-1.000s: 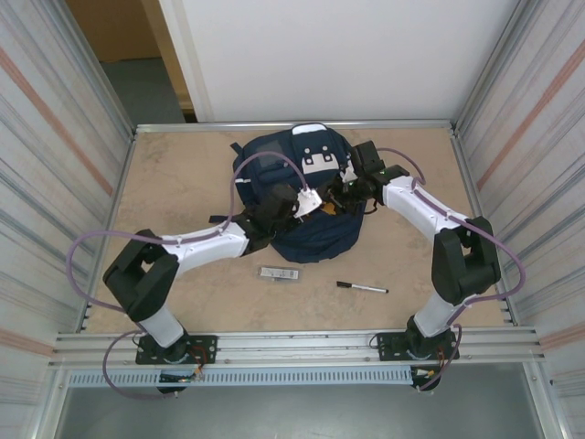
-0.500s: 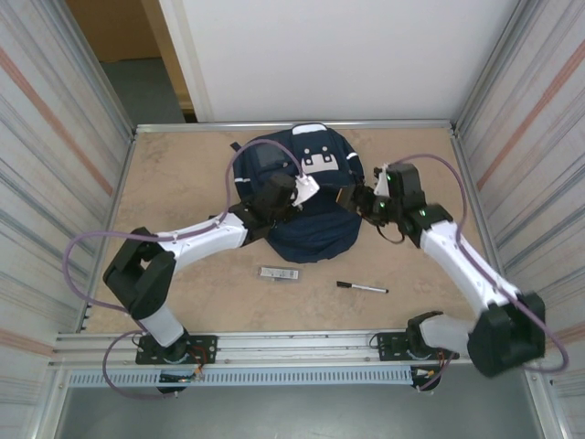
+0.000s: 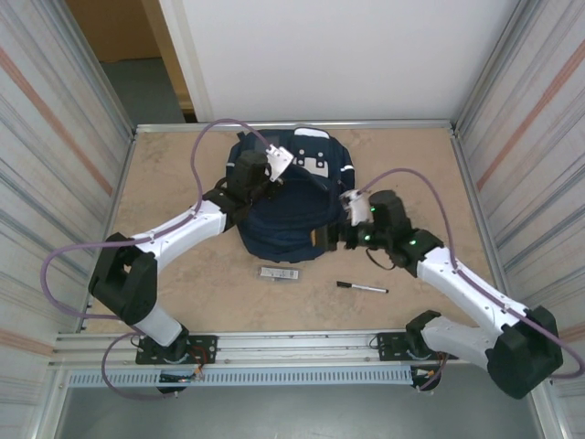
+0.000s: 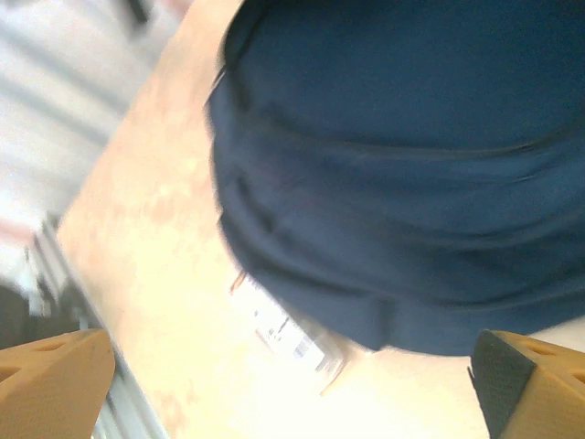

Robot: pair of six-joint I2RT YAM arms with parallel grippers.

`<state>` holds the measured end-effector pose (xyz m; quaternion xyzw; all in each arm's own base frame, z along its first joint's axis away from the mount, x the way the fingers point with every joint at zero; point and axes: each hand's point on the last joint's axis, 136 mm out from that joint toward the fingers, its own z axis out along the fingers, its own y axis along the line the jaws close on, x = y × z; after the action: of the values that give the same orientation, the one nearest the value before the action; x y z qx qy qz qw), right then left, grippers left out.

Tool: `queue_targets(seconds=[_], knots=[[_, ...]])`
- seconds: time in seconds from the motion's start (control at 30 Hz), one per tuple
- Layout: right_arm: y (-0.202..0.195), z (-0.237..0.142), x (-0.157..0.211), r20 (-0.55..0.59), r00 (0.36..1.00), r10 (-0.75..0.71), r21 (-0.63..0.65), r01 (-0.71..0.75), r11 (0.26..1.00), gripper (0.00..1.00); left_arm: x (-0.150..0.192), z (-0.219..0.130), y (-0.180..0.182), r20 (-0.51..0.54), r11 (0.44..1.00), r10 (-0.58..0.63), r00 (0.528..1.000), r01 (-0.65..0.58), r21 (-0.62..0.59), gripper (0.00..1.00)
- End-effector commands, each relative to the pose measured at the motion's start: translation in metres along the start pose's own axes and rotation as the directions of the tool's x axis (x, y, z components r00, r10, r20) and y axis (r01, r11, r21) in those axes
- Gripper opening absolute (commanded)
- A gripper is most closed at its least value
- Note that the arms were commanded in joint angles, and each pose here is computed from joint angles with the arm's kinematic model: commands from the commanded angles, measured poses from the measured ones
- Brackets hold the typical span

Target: Pack the student bag

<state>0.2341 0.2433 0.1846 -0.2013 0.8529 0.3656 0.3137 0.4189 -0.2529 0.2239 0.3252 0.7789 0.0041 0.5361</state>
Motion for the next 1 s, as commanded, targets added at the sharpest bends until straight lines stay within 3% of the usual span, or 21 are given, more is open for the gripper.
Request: queue_targets(seconds=[0.0,0.13,0.2,0.3,0.4,0.5,0.67,0.83,0.97], knots=[[0.012,0.015,0.028,-0.106,0.949,-0.296,0.011,0.298,0.954,1.00,-0.058,-0.021,0.022,0.210,0.994,-0.102,0.972,0.107,-0.016,0.00],[0.027,0.038,0.068,-0.237,0.829,-0.507,-0.091,0.500,0.861,1.00,-0.040,-0.027,0.018,0.181,0.992,-0.123,0.976,0.124,0.003,0.00],[0.032,0.051,0.090,-0.322,0.723,-0.611,-0.153,0.597,0.787,1.00,-0.027,-0.029,0.017,0.177,0.988,-0.157,0.972,0.154,0.033,0.00],[0.037,0.074,0.113,-0.387,0.607,-0.694,-0.244,0.659,0.712,0.98,-0.015,-0.034,0.010,0.147,0.984,-0.167,0.975,0.156,0.083,0.00],[0.026,0.103,0.123,-0.419,0.532,-0.736,-0.279,0.696,0.662,0.92,-0.006,-0.037,0.009,0.140,0.984,-0.168,0.976,0.156,0.091,0.00],[0.005,0.121,0.127,-0.475,0.508,-0.719,-0.249,0.706,0.663,0.88,-0.007,-0.035,0.008,0.132,0.978,-0.185,0.974,0.169,0.122,0.00],[-0.008,0.131,0.131,-0.471,0.562,-0.680,-0.270,0.642,0.718,0.82,-0.009,-0.030,-0.001,0.122,0.973,-0.174,0.977,0.151,0.175,0.00],[-0.003,0.137,0.133,-0.473,0.522,-0.710,-0.276,0.677,0.682,0.82,-0.007,-0.029,0.000,0.127,0.974,-0.185,0.975,0.164,0.159,0.00],[0.004,0.134,0.134,-0.436,0.503,-0.746,-0.306,0.697,0.649,0.75,-0.006,-0.029,0.003,0.120,0.974,-0.184,0.976,0.165,0.159,0.00]])
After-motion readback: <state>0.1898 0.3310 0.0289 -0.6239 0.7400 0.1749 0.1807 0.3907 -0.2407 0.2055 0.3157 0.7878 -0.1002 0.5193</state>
